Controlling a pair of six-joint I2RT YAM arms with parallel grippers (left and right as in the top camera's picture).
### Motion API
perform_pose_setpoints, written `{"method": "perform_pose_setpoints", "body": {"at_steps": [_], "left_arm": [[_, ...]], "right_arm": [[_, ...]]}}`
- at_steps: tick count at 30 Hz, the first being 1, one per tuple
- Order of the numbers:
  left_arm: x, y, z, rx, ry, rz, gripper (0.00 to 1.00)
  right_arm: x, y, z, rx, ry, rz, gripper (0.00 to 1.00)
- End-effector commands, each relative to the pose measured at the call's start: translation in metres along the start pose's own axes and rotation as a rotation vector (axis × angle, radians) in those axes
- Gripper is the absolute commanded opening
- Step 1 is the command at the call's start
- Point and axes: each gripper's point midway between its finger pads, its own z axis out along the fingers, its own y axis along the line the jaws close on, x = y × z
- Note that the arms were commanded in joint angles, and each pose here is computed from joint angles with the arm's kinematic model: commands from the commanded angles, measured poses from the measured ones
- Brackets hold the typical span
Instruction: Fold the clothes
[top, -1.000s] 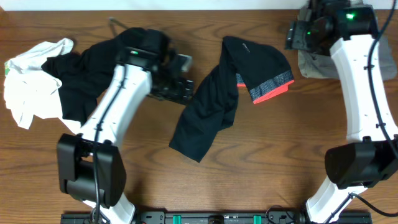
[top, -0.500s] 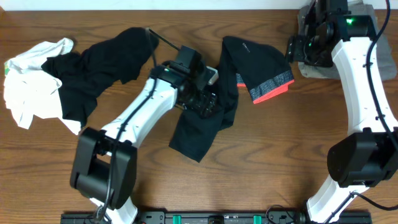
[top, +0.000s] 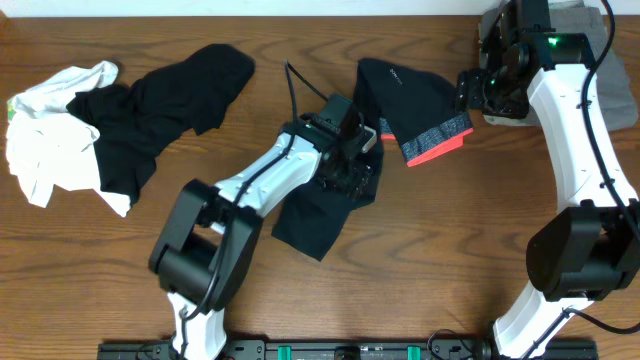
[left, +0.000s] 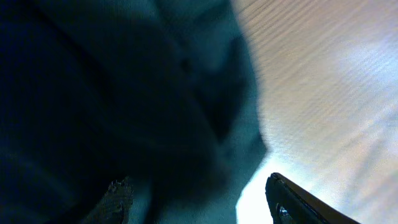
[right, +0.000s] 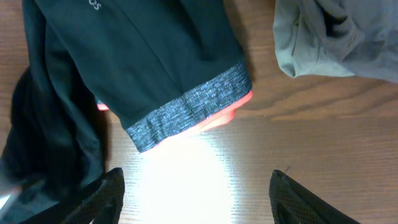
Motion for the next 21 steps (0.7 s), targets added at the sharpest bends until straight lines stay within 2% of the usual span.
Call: {"method": "perform_pose_setpoints", "body": {"at_steps": [1,3,5,7,13,17,21], "left_arm": [[0.010,0.011,0.016,-0.029,0.043,-0.029,0.70],[0.007,0.013,0.014,-0.033,0.035,-0.034,0.65],[0.004,0.016,0.013,-0.047,0.025,-0.048,0.56],[0.002,0.016,0.013,-0.047,0.018,-0.048,0.39],[0.002,0.017,0.012,-0.052,0.016,-0.047,0.06],[-0.003,0.032,-0.005,-0.162,0.014,-0.092,0.06],[-0.014,0.044,-0.057,-0.254,-0.019,-0.117,0.06]], "right_arm": [[-0.001,0.004,0.005,-0.010,0.002,-0.024,0.72],[-0.002,0.004,0.005,-0.011,-0.004,-0.025,0.72],[-0.003,0.004,0.005,-0.012,-0.009,-0.025,0.72],[-0.004,0.005,0.005,-0.012,-0.013,-0.025,0.72],[-0.006,0.005,0.005,-0.014,-0.022,-0.026,0.72],[-0.007,0.005,0.005,-0.014,-0.023,-0.027,0.72],[-0.007,0.005,0.005,-0.015,-0.024,-0.031,0.73]]}}
